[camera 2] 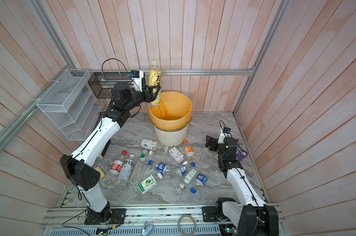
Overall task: Throw the plastic bottles in the bin
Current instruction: 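Lift the yellow bottle over the bin and open the left gripper, then grasp the orange-capped bottle with the right gripper while the left gripper withdraws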
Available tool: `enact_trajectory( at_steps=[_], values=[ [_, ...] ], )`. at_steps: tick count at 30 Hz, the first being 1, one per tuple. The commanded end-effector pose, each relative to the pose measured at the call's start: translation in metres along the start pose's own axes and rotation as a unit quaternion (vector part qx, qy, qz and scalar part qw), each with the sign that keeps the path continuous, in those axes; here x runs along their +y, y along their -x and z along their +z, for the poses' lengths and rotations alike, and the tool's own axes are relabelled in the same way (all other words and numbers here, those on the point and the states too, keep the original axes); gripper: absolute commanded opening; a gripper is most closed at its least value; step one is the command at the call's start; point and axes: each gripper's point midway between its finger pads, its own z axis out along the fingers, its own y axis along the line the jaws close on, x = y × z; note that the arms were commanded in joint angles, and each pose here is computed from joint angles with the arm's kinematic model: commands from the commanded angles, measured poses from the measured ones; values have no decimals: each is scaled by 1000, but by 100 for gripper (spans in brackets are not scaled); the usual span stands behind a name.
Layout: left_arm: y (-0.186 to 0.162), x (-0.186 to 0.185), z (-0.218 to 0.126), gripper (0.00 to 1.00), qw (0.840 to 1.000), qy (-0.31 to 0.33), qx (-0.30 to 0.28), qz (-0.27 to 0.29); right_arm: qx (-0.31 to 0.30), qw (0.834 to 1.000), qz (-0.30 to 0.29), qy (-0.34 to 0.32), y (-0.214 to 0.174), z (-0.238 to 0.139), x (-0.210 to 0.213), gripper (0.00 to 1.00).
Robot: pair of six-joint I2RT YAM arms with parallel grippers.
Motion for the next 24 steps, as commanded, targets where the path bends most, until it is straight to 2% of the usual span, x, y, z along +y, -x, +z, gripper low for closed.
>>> enact_trajectory(
  at_steps=[1,2,7,12,18,21,24],
  values=[
    [-11,13,3,87,997,44,51,-37,2,1000,-4,0,7,-8,4,90],
    [-8,15,1,100,997,56,52,-33,3,1000,-6,-5,7,-9,2,90],
    [14,11,-27,100,995,102,20,8,7,1000,-7,-12,3,-11,0,91],
    [25,-2,-70,100,993,109,-30,45,15,1000,-5,-4,1,-9,2,90],
    [-14,24,-111,100,982,179,-18,61,50,998,-24,36,-13,-1,23,90],
    [-44,48,-137,99,975,219,-4,48,85,994,-44,50,-31,8,39,89],
    [-73,77,-166,100,968,250,9,7,126,988,-64,62,-50,21,57,86]
  ],
)
